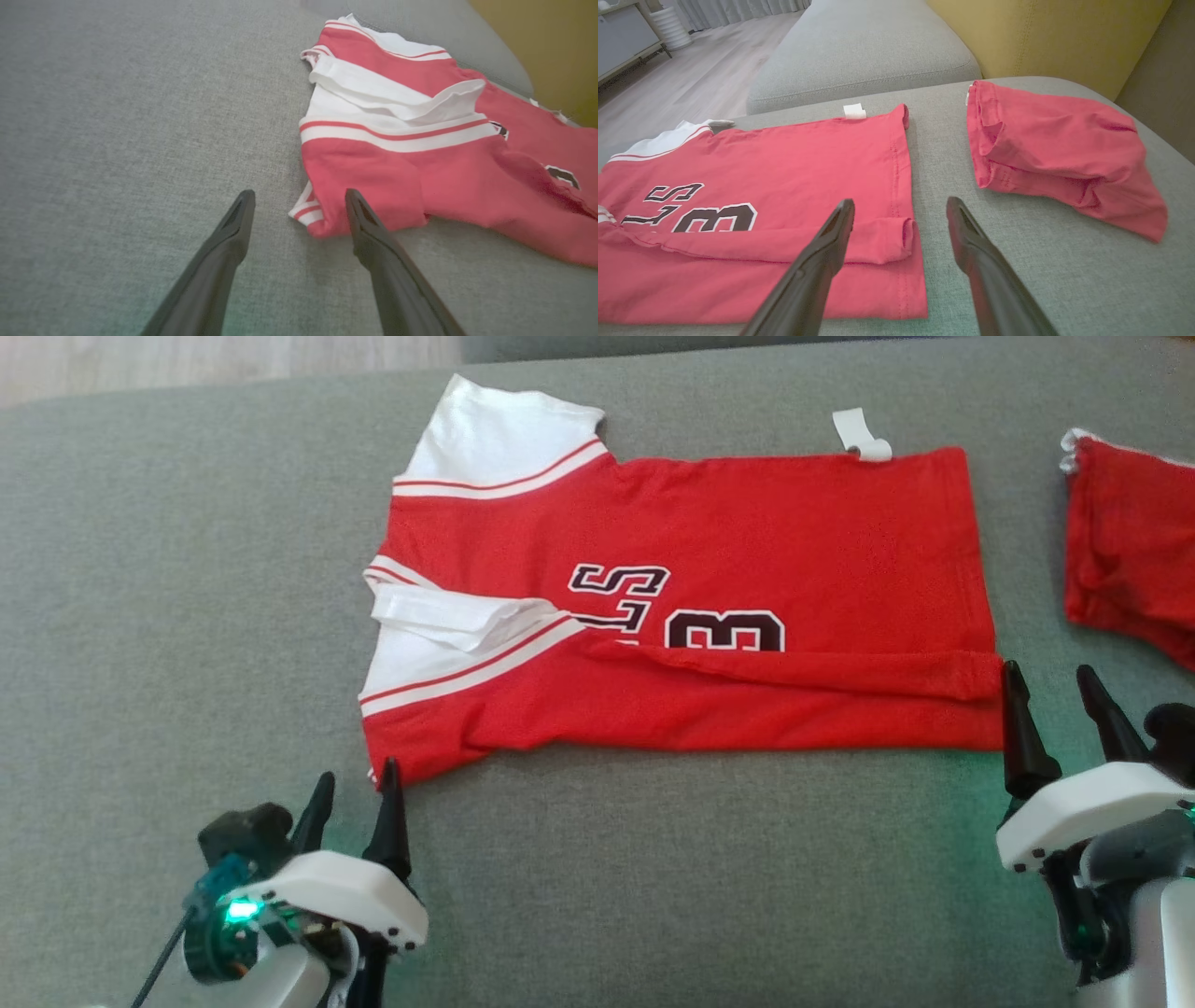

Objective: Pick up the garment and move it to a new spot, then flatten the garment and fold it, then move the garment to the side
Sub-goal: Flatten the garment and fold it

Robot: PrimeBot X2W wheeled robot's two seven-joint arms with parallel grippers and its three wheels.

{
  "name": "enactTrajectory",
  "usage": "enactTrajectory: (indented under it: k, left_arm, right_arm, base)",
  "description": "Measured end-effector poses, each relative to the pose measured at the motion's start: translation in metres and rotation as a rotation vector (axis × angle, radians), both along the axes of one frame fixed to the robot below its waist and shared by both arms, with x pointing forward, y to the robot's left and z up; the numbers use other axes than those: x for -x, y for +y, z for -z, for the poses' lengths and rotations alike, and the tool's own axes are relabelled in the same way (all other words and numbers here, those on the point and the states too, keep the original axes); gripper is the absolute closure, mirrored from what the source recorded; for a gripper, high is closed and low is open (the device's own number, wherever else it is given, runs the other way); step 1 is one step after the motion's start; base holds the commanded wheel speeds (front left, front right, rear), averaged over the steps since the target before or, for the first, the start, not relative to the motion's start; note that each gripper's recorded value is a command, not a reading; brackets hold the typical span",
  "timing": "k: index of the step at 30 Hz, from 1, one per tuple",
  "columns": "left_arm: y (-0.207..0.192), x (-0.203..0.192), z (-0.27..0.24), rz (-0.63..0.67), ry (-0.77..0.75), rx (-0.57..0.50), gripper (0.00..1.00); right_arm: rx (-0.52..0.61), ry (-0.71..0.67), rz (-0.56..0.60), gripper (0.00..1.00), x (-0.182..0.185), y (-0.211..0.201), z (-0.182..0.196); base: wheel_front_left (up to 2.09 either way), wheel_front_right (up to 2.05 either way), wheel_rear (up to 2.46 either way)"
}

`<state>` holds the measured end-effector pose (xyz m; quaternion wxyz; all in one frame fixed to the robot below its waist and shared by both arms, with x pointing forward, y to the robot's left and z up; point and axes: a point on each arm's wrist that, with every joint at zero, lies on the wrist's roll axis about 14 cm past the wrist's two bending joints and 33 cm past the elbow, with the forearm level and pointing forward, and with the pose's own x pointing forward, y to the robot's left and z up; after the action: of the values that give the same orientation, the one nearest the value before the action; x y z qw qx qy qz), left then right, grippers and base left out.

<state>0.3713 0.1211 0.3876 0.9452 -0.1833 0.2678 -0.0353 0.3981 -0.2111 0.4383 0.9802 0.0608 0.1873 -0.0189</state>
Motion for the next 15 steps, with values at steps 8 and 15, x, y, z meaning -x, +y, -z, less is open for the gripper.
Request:
enactTrajectory:
  k: [8, 15]
  left_arm:
    - [-0.010, -0.008, 0.018, 0.042, 0.075, 0.013, 0.24]
    - [-0.024, -0.011, 0.020, 0.085, 0.087, 0.044, 1.00]
  right_arm:
    - [-0.002, 0.092, 0.022, 0.00, 0.008, -0.007, 0.025]
    - [-0.016, 0.202, 0.020, 0.00, 0.015, -0.005, 0.055]
  base:
    - [0.00, 0.00, 0.00]
    - [0.00, 0.00, 0.00]
